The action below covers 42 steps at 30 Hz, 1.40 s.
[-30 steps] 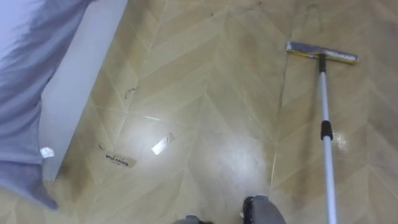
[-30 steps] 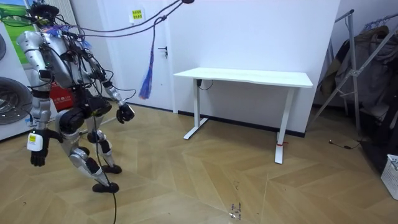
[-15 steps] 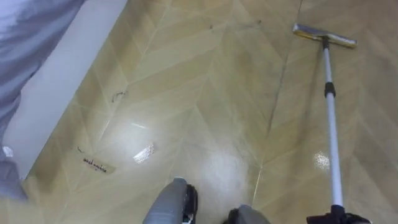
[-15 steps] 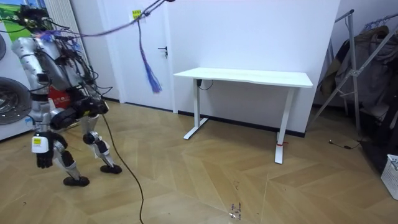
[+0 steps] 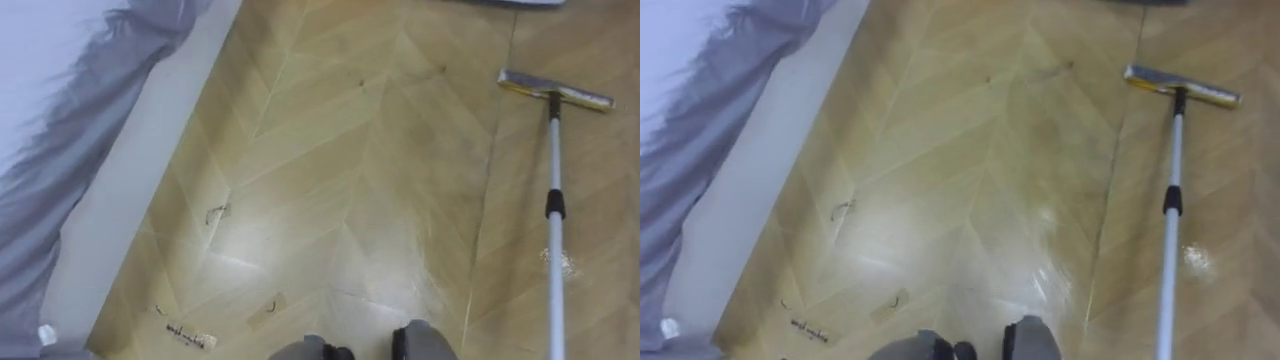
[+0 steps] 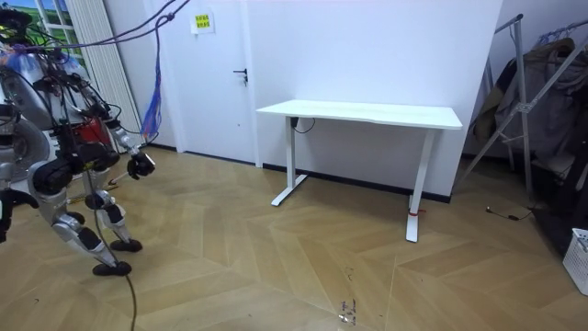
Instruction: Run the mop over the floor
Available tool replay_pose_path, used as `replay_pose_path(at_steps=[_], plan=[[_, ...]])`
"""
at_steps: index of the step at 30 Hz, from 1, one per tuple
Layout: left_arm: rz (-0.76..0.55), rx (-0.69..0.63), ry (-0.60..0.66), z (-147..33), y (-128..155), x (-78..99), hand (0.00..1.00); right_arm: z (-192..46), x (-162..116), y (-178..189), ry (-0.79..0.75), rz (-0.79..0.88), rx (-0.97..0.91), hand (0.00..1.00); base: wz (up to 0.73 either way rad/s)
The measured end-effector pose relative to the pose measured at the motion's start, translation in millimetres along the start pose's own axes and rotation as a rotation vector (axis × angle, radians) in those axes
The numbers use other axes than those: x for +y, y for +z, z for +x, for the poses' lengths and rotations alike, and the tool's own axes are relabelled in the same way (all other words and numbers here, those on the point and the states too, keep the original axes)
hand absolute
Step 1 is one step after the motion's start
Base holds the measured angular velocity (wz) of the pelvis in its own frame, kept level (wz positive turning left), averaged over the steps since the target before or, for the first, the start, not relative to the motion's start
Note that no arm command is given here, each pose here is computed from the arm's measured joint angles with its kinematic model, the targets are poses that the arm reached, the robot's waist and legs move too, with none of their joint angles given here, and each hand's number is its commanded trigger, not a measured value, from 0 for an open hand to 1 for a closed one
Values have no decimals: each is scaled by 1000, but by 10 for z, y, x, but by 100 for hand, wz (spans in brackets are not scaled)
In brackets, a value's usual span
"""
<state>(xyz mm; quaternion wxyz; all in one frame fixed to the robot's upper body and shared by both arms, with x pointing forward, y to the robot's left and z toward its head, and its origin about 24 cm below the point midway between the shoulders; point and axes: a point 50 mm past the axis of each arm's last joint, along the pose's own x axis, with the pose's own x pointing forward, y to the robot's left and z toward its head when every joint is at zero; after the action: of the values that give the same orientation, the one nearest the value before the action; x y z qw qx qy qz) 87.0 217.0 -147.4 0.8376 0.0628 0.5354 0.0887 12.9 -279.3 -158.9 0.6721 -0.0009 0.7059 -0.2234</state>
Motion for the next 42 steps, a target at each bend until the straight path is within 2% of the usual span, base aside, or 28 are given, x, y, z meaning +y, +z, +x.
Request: replay_pose_path(at_steps=[4, 9, 11, 13, 16, 17, 21, 26, 29, 32, 36, 42], plan=[[-30, 28, -2, 5, -45, -33, 0, -11, 43, 62, 6, -5, 3, 100, 8], [-29, 45, 25, 18, -45, 7, 0, -135, 30, 635, -5, 14, -107, 100, 8], [-2, 70, 52, 9, -100, 81, 0, -265, 88, 1031, 20, 49, -215, 100, -8], [8, 83, 73, -15, -158, 139, 0, -361, 166, 1255, 66, 77, -273, 100, -4], [11, 93, 72, -41, -215, 129, 0, -425, 211, 1384, 112, 107, -306, 100, 1], [10, 113, 72, -61, -286, 127, 0, -391, 204, 1313, 126, 107, -288, 100, 4], [50, 114, 57, -54, -275, 116, 0, -219, 75, 915, 111, 100, -207, 100, 7], [62, 74, 21, -25, -181, -3, 0, -30, -283, 129, -49, -38, -12, 100, 9], [22, 78, 32, -19, -188, 5, 0, 5, -244, -134, -53, -86, 49, 100, -19], [2, 74, 27, -1, -151, -40, 0, 19, -199, -297, -44, -107, 87, 100, -14], [-8, 89, 35, 3, -187, -18, 0, 23, -101, -327, -30, -141, 98, 100, -16], [-20, 159, 61, -28, -390, 52, 0, 20, -75, -381, 5, -174, 138, 100, -4]])
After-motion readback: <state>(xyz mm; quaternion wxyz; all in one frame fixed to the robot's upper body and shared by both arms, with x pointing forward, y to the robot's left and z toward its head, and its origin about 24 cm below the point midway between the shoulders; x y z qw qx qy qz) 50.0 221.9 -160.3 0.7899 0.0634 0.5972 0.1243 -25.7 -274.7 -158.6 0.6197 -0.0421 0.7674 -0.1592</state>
